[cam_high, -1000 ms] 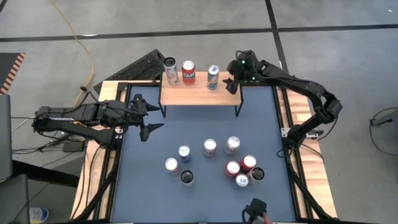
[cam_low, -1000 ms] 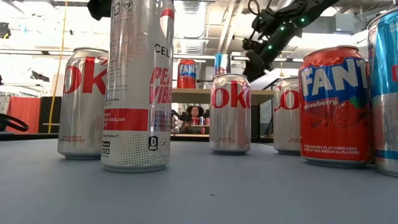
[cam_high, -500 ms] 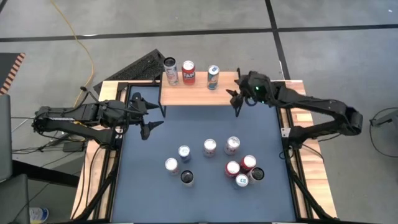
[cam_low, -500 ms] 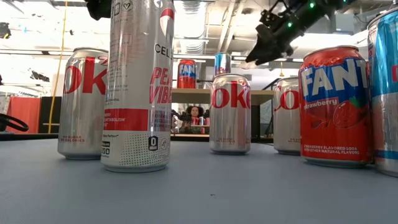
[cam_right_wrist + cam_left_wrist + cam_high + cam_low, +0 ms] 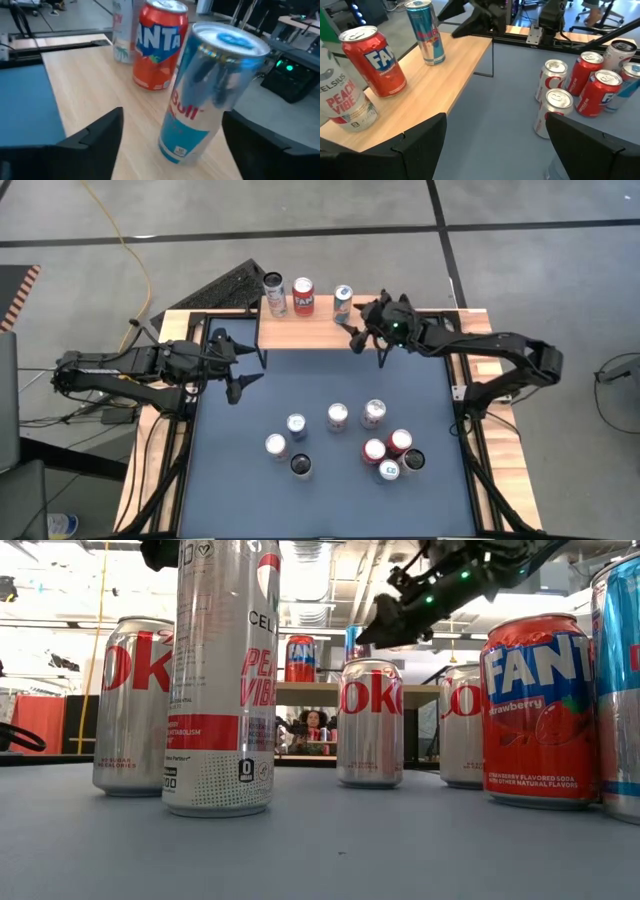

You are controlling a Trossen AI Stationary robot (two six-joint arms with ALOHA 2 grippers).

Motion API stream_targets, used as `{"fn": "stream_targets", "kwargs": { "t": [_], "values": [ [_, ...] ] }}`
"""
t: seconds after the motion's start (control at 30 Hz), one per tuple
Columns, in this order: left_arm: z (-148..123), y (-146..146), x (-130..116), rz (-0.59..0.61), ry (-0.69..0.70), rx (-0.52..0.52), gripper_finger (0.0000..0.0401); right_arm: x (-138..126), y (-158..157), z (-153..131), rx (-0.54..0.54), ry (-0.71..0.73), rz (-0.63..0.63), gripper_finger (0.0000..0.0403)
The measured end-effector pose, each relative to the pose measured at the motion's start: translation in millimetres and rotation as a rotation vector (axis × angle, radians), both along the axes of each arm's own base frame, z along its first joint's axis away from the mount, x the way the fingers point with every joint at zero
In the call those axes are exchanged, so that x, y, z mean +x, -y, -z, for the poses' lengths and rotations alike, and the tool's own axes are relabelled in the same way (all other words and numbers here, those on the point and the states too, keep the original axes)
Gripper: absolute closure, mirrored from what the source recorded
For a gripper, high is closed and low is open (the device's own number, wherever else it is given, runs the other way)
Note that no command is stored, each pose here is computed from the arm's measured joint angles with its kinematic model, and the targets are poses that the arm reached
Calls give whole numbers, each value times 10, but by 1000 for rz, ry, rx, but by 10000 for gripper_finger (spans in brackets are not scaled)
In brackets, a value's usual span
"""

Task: Place canned beverage on shelf
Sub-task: Adjust the blue soda can

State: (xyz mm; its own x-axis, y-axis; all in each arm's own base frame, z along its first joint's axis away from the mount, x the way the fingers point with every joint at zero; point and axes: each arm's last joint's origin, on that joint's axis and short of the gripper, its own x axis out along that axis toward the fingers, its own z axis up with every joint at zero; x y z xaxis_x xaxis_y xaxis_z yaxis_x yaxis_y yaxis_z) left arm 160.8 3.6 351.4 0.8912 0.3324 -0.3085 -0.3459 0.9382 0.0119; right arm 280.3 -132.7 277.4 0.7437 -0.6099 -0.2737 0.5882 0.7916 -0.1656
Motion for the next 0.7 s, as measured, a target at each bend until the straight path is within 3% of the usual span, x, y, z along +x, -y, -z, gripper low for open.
{"fn": "stream_targets", "kwargs": {
  "t": [0.2,0.5,0.7],
  "values": [
    [0,2,1,7,2,-8,69,100,71,28,-6,-3,63,7],
    [-1,2,1,5,4,-12,69,37,215,8,-19,14,128,18],
    [-2,3,2,6,6,-11,69,84,314,85,15,44,57,16]
  ]
}}
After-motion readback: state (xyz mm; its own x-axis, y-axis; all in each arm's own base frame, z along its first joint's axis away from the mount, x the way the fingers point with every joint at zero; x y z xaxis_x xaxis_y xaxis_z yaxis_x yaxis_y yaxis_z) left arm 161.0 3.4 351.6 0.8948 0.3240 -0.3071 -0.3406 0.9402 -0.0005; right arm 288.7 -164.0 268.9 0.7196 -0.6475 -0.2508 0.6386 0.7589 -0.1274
